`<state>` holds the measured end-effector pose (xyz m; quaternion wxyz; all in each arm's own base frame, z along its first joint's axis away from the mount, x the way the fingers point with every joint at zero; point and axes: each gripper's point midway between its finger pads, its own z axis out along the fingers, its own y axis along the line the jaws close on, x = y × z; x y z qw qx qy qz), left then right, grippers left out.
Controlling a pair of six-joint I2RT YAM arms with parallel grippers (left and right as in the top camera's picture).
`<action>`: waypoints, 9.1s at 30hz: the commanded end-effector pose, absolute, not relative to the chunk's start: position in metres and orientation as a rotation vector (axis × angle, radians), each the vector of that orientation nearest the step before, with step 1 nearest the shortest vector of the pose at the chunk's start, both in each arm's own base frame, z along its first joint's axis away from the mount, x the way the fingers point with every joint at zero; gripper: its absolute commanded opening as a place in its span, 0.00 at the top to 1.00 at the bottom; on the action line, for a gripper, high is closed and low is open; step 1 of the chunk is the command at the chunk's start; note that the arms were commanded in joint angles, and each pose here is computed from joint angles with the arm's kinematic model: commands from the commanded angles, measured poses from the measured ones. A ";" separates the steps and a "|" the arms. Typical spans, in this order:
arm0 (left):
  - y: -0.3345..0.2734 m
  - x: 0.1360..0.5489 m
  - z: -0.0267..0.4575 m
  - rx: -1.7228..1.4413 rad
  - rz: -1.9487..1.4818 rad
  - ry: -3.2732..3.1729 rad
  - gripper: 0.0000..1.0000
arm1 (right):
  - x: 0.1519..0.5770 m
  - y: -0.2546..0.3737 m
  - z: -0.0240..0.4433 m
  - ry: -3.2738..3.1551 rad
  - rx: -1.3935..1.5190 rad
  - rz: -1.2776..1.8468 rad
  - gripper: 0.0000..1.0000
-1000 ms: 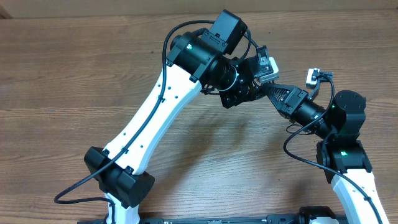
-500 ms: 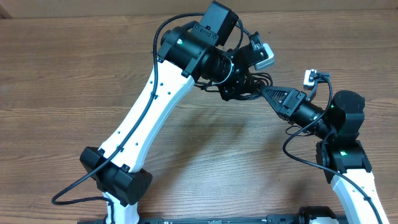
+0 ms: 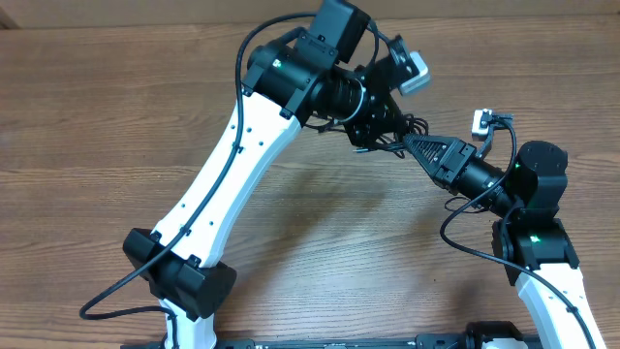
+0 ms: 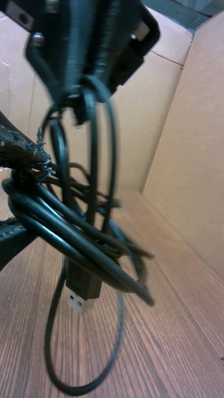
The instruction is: Untangle cables
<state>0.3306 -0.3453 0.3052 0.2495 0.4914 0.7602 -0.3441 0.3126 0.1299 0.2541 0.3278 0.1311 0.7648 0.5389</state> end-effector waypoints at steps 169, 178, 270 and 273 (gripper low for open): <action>-0.354 0.259 0.403 1.286 -1.836 1.789 0.96 | 0.309 0.129 0.235 1.907 -0.388 0.935 0.23; -0.355 0.260 0.401 1.284 -1.823 1.801 0.96 | 0.310 0.127 0.232 1.923 -0.373 0.926 0.88; -0.272 0.366 0.257 1.268 -0.287 2.370 0.00 | 0.310 0.122 0.220 2.023 -0.188 0.982 0.96; -0.282 0.357 0.258 1.385 -0.318 2.298 0.00 | 0.310 0.122 0.220 2.023 -0.188 0.982 0.96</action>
